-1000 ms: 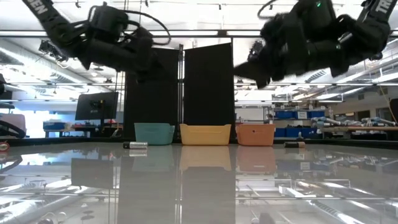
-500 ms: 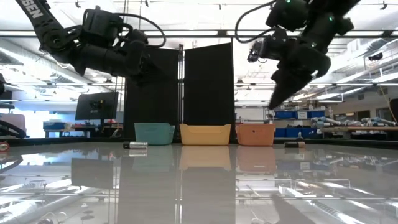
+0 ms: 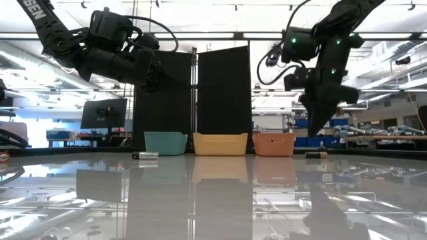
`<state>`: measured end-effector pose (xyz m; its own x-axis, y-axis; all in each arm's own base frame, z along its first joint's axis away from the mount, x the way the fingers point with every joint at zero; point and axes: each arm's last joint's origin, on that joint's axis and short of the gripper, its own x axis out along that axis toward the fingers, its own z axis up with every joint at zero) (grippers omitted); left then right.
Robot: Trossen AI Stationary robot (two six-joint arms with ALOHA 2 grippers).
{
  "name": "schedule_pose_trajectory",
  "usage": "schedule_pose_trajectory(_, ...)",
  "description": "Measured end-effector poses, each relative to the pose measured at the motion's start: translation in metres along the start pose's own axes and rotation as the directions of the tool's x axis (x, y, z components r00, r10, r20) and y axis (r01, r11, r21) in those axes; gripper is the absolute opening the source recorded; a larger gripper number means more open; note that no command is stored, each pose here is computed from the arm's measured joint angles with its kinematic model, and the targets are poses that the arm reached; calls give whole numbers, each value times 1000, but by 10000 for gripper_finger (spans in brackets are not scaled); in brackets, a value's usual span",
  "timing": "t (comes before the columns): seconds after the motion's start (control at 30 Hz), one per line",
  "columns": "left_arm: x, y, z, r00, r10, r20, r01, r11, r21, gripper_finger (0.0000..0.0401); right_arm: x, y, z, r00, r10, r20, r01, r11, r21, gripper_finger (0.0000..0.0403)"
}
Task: Sort batteries
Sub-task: Put the brown battery into the yellow bin
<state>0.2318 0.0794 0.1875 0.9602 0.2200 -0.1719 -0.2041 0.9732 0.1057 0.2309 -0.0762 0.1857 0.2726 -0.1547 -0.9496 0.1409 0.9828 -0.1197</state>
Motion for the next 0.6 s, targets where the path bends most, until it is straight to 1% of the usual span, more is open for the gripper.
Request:
schedule_pose_trajectory(0.13, 0, 0, 0, 1000, 3, 0, -3, 1000, 2, 12, 10, -8, -1, 999, -23, -43, 23, 1000, -2, 63)
schedule_pose_trajectory(0.3, 0, 0, 1, 1000, 6, 11, -6, 1000, 3, 12, 20, -15, -2, 997, -27, -76, 28, 1000, 12, 103)
schedule_pose_trajectory(0.37, 0, 0, 1, 1000, 10, 10, -10, 1000, 3, 12, 22, -18, -3, 994, -52, -93, 53, 998, 15, 117)
schedule_pose_trajectory(0.43, 0, 0, 1, 1000, 11, 10, -11, 1000, 3, 12, 25, -21, -4, 991, -70, -111, 73, 997, 18, 126)
schedule_pose_trajectory(0.6, 0, 0, 1, 1000, 10, 6, -10, 1000, 3, 12, 36, -26, -6, 986, -64, -154, 66, 998, 13, 131)
